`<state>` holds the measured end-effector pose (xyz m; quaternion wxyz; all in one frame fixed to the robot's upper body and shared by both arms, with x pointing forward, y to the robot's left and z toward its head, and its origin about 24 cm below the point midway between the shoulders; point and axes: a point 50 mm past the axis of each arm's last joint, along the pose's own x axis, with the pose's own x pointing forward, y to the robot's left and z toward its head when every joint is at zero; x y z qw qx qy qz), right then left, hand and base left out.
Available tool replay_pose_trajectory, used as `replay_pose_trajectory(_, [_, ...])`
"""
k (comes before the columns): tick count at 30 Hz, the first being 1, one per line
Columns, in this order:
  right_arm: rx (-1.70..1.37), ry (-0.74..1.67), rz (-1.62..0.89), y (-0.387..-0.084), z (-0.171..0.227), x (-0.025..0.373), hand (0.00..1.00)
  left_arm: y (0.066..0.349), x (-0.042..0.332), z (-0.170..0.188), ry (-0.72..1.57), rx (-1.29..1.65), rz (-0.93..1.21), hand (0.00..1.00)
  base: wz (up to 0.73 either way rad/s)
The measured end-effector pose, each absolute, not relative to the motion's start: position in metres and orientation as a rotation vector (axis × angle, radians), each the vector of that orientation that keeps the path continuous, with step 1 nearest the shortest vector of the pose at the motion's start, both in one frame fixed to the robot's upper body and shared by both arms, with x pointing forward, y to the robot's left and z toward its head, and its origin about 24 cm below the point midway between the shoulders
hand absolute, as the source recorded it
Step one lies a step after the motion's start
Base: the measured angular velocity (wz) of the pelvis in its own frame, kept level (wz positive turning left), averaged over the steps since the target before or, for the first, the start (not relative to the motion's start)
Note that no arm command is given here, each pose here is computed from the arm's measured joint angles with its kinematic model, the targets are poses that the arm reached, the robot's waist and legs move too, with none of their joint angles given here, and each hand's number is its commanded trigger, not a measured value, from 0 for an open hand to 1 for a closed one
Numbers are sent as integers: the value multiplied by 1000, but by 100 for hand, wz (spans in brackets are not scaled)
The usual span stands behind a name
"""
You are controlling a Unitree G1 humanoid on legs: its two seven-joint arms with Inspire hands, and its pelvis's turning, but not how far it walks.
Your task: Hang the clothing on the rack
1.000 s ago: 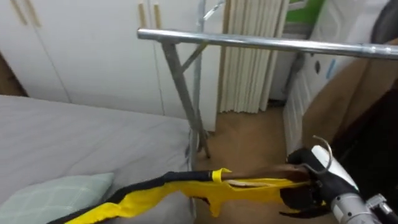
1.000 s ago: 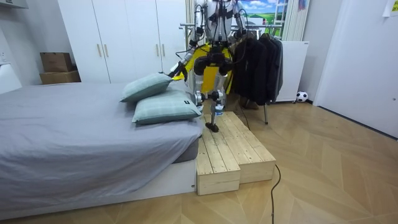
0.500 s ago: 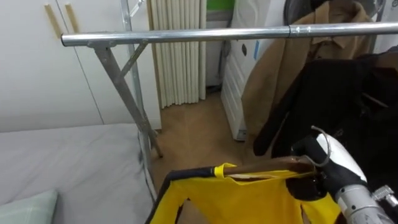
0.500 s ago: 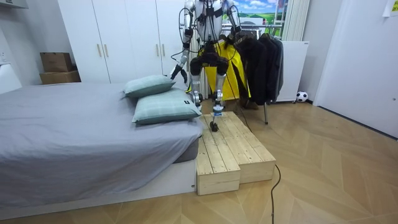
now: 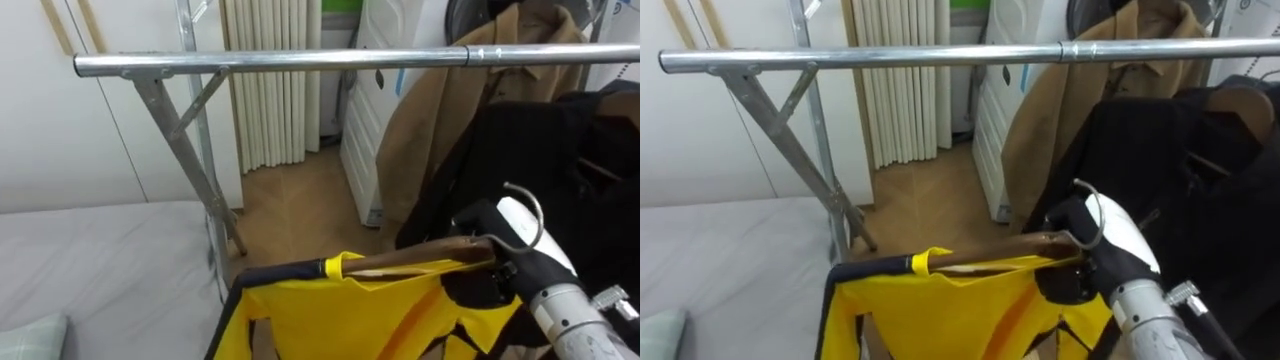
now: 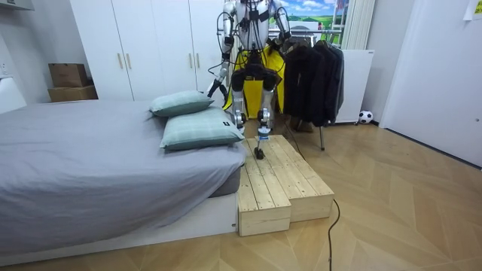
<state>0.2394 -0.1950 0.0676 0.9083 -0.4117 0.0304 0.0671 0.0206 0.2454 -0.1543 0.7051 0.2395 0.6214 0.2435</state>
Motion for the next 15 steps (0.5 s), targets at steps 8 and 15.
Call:
replay_pose_trajectory(8, [-845,74,165,-194,66,239,100,246,21,-154,1365,530,545,0,7])
replay_pose_trajectory(15, [-849,49,183,-191,73,239,100,247,22,-153,1315,533,551,0,12])
